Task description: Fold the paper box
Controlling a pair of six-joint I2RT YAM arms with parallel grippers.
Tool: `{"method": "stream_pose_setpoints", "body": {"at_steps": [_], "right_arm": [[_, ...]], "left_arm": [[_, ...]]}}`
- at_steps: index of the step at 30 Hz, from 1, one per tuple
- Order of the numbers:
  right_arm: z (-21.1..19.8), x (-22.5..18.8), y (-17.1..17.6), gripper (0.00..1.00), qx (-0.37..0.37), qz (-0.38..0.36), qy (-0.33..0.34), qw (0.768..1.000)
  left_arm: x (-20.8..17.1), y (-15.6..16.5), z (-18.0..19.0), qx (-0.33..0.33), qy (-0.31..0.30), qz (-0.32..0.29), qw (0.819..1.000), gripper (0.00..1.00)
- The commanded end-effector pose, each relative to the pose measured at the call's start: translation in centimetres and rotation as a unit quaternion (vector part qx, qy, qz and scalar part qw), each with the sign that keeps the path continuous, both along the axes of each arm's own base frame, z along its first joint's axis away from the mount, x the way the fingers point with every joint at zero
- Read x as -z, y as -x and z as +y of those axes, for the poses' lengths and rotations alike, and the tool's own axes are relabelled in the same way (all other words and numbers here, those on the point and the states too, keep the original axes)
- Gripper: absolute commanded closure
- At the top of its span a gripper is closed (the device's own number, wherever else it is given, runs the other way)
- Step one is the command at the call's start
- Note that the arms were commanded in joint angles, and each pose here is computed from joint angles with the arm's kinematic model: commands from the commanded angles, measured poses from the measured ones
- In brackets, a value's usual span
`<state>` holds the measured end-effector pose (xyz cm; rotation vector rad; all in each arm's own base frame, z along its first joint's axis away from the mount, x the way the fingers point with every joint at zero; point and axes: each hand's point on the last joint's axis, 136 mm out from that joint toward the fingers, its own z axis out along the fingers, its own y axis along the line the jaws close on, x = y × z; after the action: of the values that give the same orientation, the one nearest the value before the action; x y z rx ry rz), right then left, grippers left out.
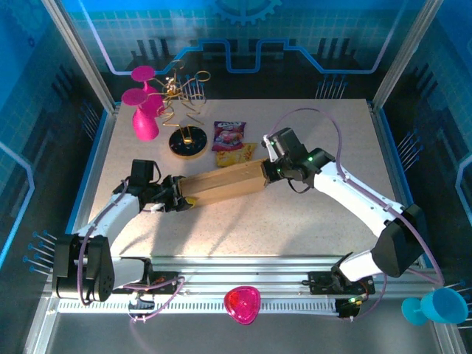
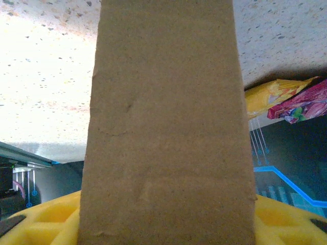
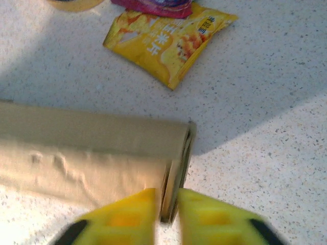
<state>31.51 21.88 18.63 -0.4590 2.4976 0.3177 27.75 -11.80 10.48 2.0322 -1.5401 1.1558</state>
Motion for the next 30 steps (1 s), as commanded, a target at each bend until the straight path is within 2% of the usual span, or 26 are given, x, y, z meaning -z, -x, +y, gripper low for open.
{"method": "stream_pose_setpoints", "body": {"at_steps": [1,4,9,11,15,20,24,30], "right_arm": [[0.1,-1.4,2.0,0.63,0.010,0.016,-0.018,1.000],[-0.4,-4.1,2.5,0.56,0.041,0.006,-0.037,0.998],[-0.3,-6.8,3.9,0.55,0.092,-0.001,-0.076,0.993],[1.5,-7.6,4.7,0.57,0.080,-0.006,-0.101,0.992],[8.6,-9.5,6.5,0.59,0.005,-0.037,-0.137,0.990],[16.1,-9.7,8.2,0.57,-0.031,-0.050,-0.109,0.992],[18.9,-8.2,8.7,0.65,-0.008,-0.027,-0.082,0.996],[21.7,-7.0,8.6,0.68,-0.005,-0.020,-0.060,0.998]], "left_arm": [[3.4,1.3,1.4,-0.027,-0.044,0.063,0.997,0.85],[3.3,1.2,1.4,-0.029,-0.045,0.064,0.997,0.85],[3.3,1.0,1.4,-0.027,-0.045,0.064,0.997,0.85],[3.2,0.9,1.4,-0.027,-0.046,0.062,0.997,0.85],[3.2,0.8,1.5,-0.026,-0.047,0.063,0.997,0.86],[3.3,0.9,1.5,-0.026,-0.047,0.065,0.996,0.86],[3.3,0.8,1.6,-0.031,-0.049,0.069,0.996,0.87],[3.4,0.8,1.9,-0.047,-0.052,0.080,0.994,0.88]]}}
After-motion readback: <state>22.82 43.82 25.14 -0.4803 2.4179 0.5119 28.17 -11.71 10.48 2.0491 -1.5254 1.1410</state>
